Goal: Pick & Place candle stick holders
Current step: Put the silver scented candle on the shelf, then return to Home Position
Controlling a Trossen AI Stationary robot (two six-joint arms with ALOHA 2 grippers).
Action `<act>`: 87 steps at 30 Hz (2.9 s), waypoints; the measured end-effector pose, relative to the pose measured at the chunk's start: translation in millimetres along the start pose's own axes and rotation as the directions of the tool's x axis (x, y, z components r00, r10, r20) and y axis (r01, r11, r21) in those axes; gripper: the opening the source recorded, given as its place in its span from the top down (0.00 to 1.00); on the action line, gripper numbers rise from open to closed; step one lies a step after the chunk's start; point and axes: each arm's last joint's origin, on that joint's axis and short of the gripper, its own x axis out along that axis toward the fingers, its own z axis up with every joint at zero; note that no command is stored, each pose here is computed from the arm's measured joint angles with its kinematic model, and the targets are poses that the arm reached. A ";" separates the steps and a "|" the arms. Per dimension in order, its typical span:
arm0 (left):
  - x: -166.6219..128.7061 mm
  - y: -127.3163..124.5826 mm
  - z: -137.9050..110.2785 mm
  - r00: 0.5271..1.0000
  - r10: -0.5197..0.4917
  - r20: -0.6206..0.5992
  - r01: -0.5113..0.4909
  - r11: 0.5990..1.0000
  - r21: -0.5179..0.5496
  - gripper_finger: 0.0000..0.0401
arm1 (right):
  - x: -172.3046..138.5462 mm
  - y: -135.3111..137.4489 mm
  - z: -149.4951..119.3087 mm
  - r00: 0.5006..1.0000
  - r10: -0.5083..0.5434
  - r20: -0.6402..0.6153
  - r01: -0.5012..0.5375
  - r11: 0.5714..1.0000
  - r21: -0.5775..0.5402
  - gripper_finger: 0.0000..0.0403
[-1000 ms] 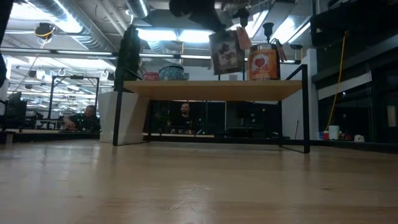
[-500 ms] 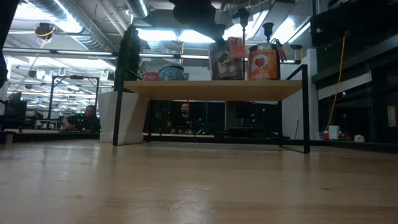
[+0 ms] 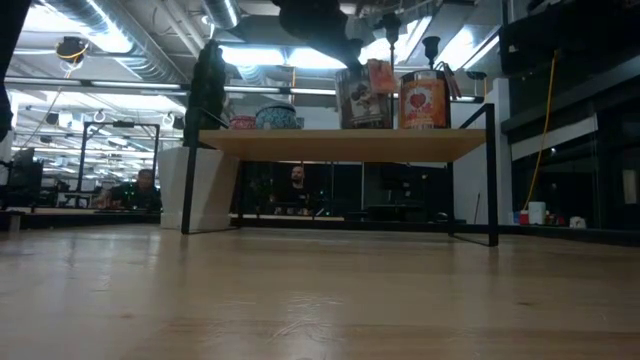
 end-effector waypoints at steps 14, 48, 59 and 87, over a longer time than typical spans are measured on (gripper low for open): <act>-0.1 2.1 2.9 0.999 0.029 0.026 -0.029 1.000 -0.010 0.82 | 0.0 0.0 0.0 1.000 0.000 0.000 0.000 1.000 0.000 0.84; -133.0 -62.9 -144.1 0.890 0.185 0.416 -0.100 0.971 -0.218 0.95 | 0.0 0.0 0.0 1.000 0.000 0.000 0.000 1.000 0.000 0.84; -146.8 -94.8 -219.7 0.732 0.399 0.552 -0.136 0.880 -0.456 0.99 | 0.0 0.0 0.0 1.000 0.000 0.000 0.000 1.000 0.000 0.84; -101.6 -132.9 -280.9 0.684 0.374 0.626 -0.050 0.880 -0.472 1.00 | 0.0 0.0 0.0 1.000 0.000 0.000 0.000 1.000 0.000 0.84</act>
